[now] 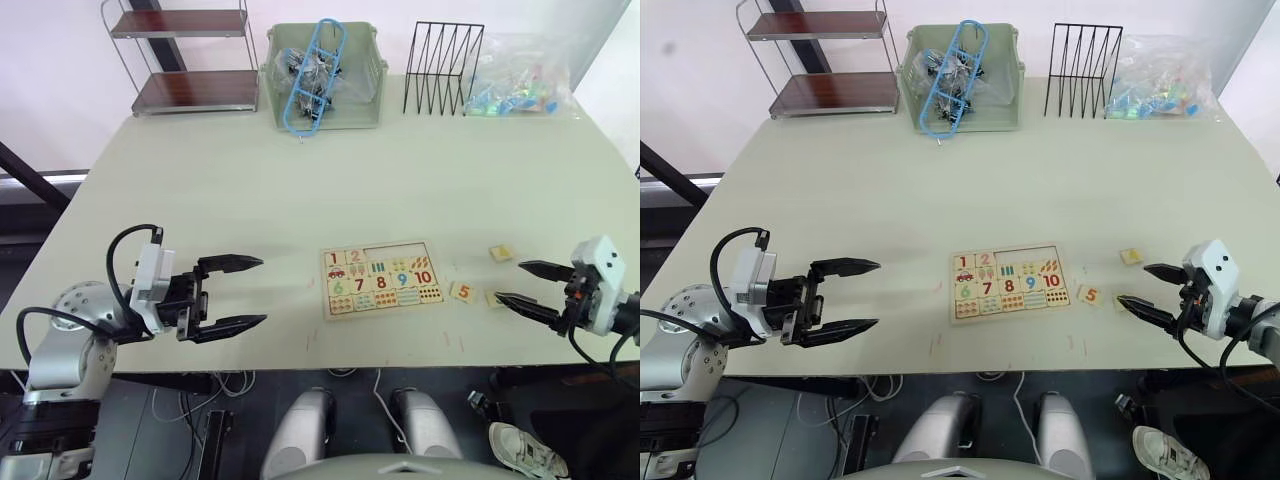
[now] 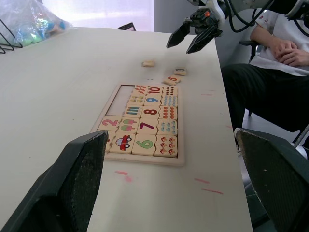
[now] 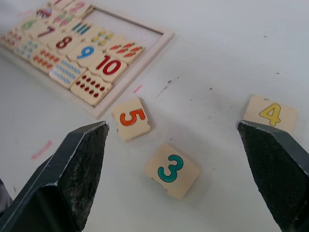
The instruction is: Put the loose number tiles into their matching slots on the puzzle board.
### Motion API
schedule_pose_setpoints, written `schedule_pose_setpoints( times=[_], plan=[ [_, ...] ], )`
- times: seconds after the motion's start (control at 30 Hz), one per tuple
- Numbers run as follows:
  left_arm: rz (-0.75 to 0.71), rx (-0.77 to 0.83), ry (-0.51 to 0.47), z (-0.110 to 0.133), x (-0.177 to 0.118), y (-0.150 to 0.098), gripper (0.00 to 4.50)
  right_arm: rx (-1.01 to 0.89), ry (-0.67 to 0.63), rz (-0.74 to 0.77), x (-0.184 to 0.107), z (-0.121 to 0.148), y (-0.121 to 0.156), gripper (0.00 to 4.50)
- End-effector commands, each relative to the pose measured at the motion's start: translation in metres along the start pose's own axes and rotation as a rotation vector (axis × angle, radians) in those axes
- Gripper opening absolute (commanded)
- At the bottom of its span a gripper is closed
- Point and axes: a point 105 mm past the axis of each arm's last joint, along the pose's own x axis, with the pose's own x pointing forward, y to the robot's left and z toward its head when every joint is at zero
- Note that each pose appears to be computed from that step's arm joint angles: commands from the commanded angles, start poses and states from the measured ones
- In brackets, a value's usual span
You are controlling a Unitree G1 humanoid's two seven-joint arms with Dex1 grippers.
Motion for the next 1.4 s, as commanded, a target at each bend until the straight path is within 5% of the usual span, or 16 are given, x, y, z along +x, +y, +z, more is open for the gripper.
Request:
schedule_pose_setpoints(
  times=[0.03,0.5,0.97,1.4],
  plan=[
    [-0.007,0.042,-0.003,0.008,0.002,-0.001,4.5,-0.124,0.007,0.073,-0.001,0.001,-0.006,4.43],
    [-0.044,0.072,0.005,0.009,0.009,0.0,4.5,-0.263,-0.031,0.371,0.007,-0.019,-0.008,4.43],
    [-0.094,0.065,0.013,0.009,0.011,-0.002,4.5,-0.333,0.064,0.314,0.014,-0.037,-0.032,4.43],
    [-0.117,0.064,0.015,0.007,0.013,0.0,4.5,-0.294,0.107,0.388,0.011,-0.044,-0.025,4.43]
  ],
)
